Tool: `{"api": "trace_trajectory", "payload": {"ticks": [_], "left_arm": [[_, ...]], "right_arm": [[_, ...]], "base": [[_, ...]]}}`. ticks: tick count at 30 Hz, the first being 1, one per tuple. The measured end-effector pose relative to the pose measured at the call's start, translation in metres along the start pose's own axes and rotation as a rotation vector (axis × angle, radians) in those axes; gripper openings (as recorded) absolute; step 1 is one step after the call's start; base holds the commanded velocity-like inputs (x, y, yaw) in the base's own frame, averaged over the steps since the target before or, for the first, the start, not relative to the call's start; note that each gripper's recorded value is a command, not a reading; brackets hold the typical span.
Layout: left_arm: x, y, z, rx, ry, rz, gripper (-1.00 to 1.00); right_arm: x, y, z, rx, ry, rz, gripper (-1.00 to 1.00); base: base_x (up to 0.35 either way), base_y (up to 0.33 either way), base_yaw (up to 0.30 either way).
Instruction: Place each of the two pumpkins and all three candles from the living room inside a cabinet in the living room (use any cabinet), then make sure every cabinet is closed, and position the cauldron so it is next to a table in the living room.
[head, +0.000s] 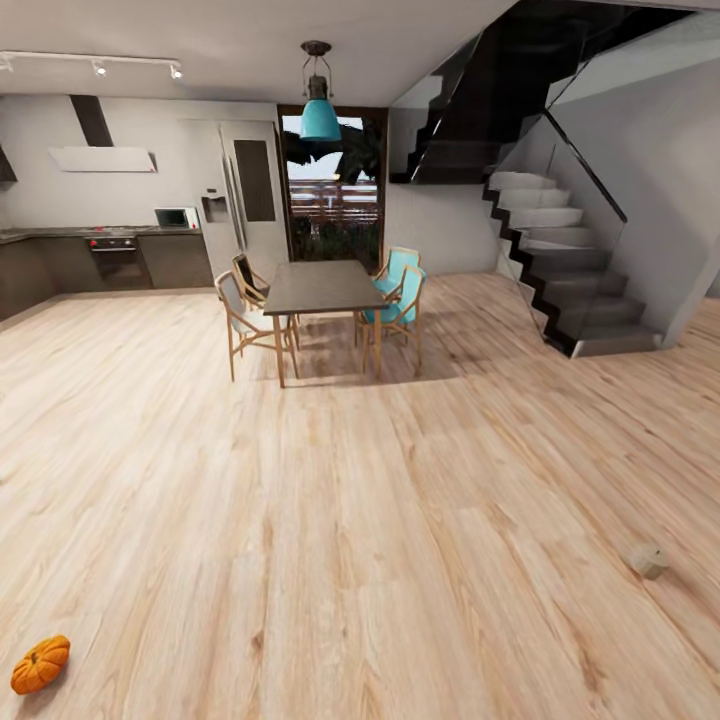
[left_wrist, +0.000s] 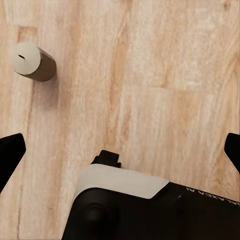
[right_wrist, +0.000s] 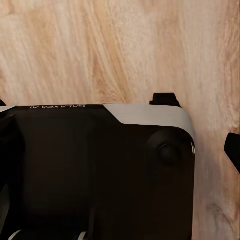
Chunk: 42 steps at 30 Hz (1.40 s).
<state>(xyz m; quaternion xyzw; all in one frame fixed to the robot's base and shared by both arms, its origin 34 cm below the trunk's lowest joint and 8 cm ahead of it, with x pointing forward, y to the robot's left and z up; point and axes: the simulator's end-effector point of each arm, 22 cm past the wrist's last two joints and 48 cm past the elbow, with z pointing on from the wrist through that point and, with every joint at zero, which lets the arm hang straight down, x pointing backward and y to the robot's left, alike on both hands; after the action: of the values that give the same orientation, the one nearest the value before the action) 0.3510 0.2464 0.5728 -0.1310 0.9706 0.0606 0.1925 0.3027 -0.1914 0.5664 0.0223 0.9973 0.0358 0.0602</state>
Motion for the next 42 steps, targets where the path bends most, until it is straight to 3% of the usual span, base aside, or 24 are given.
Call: {"api": "trace_trajectory", "payload": {"ticks": [18, 42], "left_arm": [[0.0003, -0.001, -0.0002, 0.002, 0.0, 0.001, 1.0], [0.0003, -0.001, -0.0002, 0.002, 0.0, 0.001, 1.0]], "right_arm": [[0.0002, 0.0001, 0.0, 0.0, 0.001, -0.001, 1.0], [0.0, 0.0004, 0.0, 0.0, 0.0, -0.002, 1.0]], "base": [[0.347, 0.001, 0.181], [0.347, -0.025, 0.256]]}}
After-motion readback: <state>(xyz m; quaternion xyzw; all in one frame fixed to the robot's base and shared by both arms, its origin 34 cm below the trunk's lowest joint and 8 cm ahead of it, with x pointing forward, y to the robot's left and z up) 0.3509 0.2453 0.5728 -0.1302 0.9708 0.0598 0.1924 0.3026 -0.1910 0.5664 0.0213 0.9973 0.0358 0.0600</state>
